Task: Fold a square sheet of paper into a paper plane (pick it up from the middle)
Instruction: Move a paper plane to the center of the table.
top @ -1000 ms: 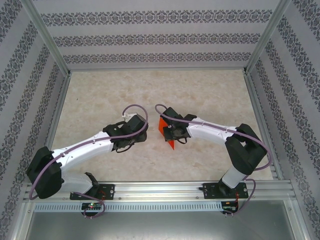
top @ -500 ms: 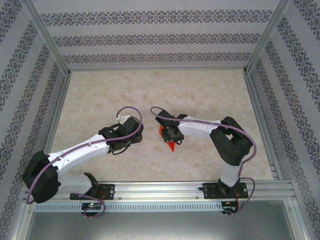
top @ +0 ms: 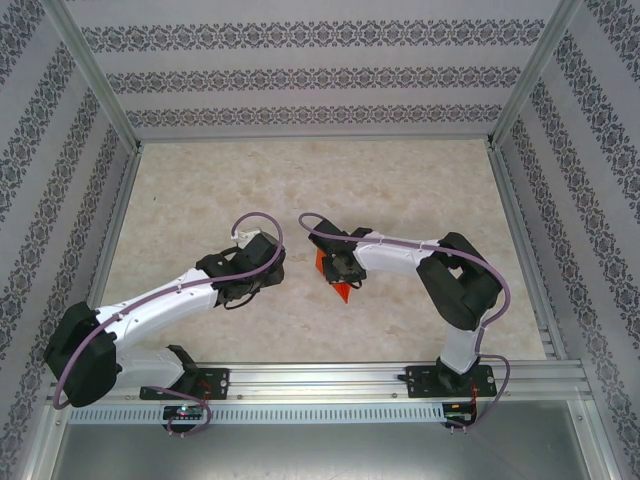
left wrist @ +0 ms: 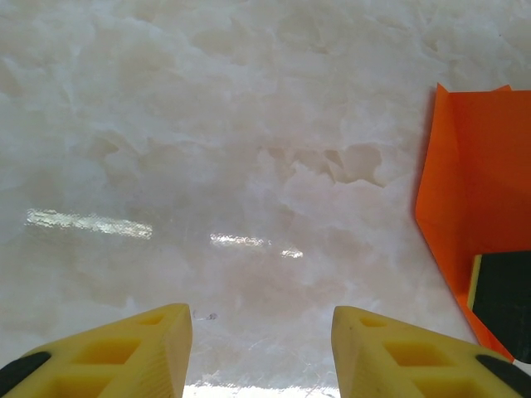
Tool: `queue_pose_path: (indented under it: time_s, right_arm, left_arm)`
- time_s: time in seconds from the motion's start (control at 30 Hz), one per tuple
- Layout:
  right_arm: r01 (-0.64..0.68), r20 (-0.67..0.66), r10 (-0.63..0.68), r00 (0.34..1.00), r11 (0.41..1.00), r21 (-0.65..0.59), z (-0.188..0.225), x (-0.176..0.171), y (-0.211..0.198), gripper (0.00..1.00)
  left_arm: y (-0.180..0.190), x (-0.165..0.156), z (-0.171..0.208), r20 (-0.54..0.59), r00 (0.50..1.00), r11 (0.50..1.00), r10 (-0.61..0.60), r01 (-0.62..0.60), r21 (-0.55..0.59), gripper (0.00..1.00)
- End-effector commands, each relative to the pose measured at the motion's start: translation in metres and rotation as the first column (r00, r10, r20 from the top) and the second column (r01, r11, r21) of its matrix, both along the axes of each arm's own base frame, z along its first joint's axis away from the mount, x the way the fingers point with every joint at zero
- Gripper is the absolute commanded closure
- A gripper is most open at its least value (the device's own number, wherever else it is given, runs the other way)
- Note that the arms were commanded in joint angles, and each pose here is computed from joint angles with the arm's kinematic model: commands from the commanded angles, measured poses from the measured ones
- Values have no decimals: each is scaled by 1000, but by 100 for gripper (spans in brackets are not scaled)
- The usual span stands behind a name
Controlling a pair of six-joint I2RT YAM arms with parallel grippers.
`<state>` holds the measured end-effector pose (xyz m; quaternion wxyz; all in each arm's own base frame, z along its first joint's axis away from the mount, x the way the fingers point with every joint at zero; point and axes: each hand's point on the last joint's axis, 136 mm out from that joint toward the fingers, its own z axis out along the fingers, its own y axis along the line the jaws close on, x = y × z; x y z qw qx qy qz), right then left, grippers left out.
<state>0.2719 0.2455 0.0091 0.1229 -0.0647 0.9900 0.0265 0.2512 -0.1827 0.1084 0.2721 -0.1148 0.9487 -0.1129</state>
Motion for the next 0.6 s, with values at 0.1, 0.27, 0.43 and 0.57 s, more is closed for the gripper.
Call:
queue_pose_path:
  time_s: [0.1,0.27,0.43,0.57]
  right_arm:
    - [34,-53,-36,998,999,-34,-25,-14,-7,73]
    - [28,8,-28,1000,999,-32,2,4,-8,69]
    - [33,-18,-34,999,999,-42,-11,7,-11,67]
    - [24,-66,-27,997,998,-50,-33,-7,-7,67]
  left_arm:
    - [-4,9,6,24,1000,999,13,-12,-32,51]
    - [-8,11,8,24,1000,999,5,-4,-40,51]
    - [-9,11,9,25,1000,999,-2,3,-37,51]
    - [-9,11,9,23,1000,999,-2,3,-40,51]
